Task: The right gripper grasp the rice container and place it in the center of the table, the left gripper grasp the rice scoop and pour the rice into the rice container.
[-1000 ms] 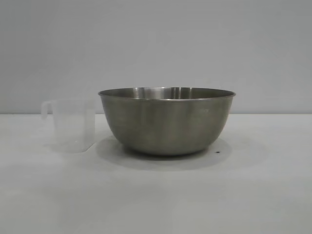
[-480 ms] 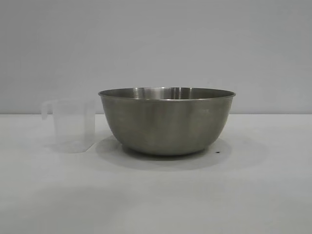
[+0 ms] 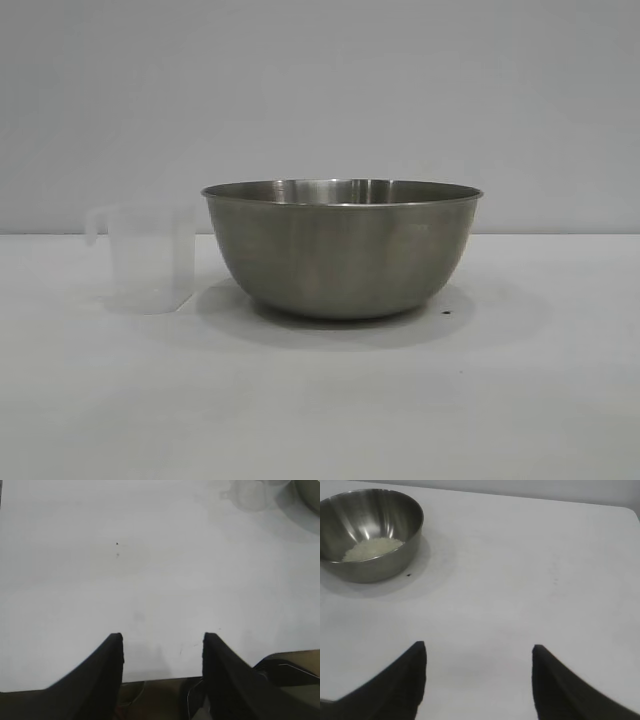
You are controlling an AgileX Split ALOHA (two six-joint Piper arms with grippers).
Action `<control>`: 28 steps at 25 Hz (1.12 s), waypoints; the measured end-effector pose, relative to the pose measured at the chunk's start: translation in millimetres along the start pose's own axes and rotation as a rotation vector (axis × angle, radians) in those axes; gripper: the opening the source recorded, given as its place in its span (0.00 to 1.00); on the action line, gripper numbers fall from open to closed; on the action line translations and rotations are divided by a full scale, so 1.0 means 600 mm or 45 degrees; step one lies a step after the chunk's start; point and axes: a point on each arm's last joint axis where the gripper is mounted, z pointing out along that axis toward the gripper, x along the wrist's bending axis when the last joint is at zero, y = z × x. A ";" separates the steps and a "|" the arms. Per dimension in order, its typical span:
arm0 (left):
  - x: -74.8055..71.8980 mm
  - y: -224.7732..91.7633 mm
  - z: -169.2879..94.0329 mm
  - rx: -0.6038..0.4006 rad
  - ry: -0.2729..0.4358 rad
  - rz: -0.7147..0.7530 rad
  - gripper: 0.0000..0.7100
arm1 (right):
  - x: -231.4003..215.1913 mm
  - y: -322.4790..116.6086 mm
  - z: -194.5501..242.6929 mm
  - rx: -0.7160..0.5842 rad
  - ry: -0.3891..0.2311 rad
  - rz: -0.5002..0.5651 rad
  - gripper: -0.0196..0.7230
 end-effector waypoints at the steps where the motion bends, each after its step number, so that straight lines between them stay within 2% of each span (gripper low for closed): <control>1: -0.001 -0.010 -0.002 -0.011 0.001 -0.010 0.44 | 0.000 0.000 0.000 0.000 0.000 0.000 0.57; 7: -0.005 -0.066 -0.009 -0.098 0.006 -0.021 0.44 | 0.000 0.000 0.000 0.000 0.000 0.000 0.57; 14: -0.007 -0.096 0.001 -0.225 0.014 -0.021 0.44 | 0.000 0.000 0.000 0.000 0.000 0.000 0.57; 28: -0.008 -0.111 0.049 -0.228 0.010 -0.027 0.44 | 0.000 0.000 0.000 0.000 0.000 0.000 0.57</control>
